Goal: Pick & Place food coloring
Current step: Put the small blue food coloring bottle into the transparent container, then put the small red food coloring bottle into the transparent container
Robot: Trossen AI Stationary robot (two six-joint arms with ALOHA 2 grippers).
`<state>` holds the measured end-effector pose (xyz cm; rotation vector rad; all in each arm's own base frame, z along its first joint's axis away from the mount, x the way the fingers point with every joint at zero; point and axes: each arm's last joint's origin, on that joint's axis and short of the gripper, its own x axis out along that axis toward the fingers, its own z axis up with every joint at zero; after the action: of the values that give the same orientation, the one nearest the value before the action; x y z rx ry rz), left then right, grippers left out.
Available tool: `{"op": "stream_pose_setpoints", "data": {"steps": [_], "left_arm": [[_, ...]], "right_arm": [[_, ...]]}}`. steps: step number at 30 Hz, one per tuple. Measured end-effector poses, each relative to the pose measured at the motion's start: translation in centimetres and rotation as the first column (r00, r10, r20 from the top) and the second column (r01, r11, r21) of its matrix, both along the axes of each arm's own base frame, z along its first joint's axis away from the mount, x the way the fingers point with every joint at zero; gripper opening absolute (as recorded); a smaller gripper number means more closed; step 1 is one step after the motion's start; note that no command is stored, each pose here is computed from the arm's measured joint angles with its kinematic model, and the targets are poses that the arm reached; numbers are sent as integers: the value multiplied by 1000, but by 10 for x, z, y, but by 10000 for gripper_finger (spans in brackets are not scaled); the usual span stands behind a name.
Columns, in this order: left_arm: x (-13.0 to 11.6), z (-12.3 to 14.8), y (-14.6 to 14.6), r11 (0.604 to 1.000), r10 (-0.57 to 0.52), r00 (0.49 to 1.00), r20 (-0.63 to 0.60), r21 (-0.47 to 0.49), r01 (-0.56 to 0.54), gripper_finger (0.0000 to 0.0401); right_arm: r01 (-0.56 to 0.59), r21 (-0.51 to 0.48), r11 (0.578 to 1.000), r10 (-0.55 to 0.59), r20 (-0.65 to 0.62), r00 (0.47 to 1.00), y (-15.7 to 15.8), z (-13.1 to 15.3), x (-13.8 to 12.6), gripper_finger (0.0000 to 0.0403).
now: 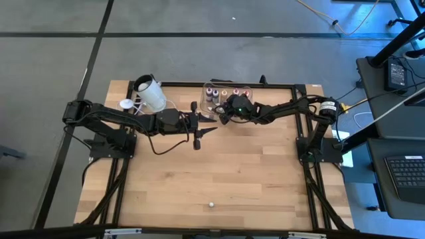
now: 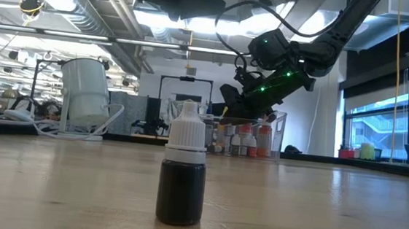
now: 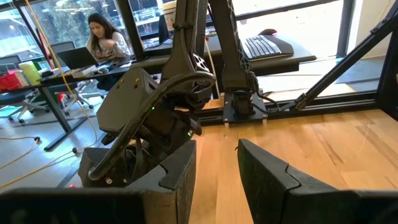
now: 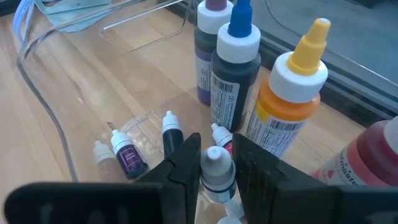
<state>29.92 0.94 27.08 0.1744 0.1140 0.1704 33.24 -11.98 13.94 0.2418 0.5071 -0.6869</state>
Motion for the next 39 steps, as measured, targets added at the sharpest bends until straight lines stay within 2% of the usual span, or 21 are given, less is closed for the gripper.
{"op": "stream_pose_setpoints", "data": {"steps": [11,20,23,26,30,32,34,37,39], "left_arm": [[0,0,0,1000,0,1000,0,0,0,116],[0,0,0,1000,-1,1000,1,0,1,116],[0,0,0,1000,0,1000,0,0,0,116],[0,0,0,1000,0,1000,-2,0,0,116],[0,-1,0,1000,-1,1000,-7,0,1,116],[0,-1,0,1000,-1,1000,-8,0,1,116],[0,-1,0,1000,-1,1000,-9,-1,1,116],[0,-1,0,1000,-4,1000,-9,0,4,116],[0,-1,-1,1000,-8,1000,-9,-1,8,116]], "right_arm": [[3,2,1000,-3,4,1000,0,0,0,95],[17,13,1000,-17,16,1000,0,0,0,144],[3,-13,1000,-3,21,1000,0,2,1,152],[-27,-63,998,28,27,999,0,11,0,155],[-132,-167,977,146,71,987,7,52,-4,156],[-228,-212,950,249,78,965,17,73,-9,156],[-375,-244,894,398,51,916,33,90,-16,156],[-603,-246,759,621,-2,784,62,107,-27,156],[-719,-228,657,732,-36,680,82,110,-32,156]]}}
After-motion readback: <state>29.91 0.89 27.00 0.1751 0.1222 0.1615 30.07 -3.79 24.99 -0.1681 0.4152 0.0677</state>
